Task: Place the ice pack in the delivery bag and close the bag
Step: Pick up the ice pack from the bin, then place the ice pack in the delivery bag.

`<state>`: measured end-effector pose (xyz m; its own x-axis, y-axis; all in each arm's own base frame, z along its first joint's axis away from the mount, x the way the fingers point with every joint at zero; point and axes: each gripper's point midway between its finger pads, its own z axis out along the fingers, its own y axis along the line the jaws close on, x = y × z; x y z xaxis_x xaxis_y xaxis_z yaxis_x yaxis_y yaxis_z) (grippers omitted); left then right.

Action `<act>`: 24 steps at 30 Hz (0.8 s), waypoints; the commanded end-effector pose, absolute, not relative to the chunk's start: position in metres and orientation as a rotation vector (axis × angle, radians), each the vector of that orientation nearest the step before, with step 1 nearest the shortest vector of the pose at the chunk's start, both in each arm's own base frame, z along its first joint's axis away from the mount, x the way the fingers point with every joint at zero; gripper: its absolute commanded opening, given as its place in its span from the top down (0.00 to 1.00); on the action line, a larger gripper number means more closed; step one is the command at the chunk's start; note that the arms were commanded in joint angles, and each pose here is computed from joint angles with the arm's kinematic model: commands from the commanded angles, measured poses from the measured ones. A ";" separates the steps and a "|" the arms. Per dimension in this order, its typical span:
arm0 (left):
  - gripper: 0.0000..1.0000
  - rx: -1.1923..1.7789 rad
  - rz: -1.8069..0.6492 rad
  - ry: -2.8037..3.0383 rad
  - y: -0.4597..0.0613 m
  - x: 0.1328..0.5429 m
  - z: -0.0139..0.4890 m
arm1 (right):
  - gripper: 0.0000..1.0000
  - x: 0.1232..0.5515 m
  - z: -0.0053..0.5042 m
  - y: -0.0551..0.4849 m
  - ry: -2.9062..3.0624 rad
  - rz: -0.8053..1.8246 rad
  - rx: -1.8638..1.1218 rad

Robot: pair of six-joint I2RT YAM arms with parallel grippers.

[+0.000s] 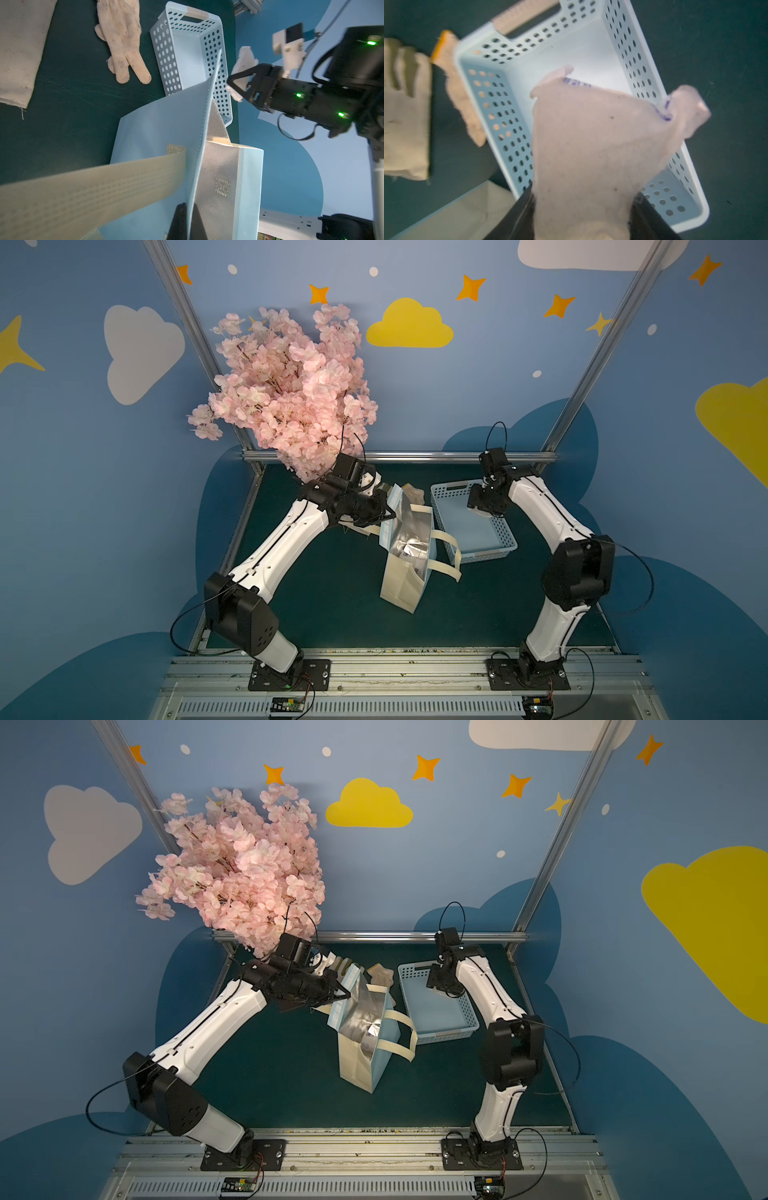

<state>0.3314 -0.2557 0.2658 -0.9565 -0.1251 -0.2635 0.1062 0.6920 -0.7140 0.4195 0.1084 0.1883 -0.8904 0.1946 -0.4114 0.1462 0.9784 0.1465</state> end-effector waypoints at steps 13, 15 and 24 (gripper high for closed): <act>0.97 0.051 -1.167 2.574 -0.259 0.339 0.274 | 0.94 0.346 0.398 0.201 2.006 0.637 -0.425; 0.97 0.055 -1.169 2.572 -0.259 0.340 0.275 | 0.94 0.331 0.413 0.219 1.959 0.699 -0.524; 0.97 0.072 -1.168 2.571 -0.260 0.344 0.274 | 0.95 0.287 0.428 0.277 1.861 0.878 -0.796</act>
<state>0.3345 -0.2583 0.2698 -0.9567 -0.0955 -0.2749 0.1420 0.6712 -0.7275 0.2997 0.2576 0.4088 -0.4691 -0.1495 -0.8704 -0.7220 0.6325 0.2805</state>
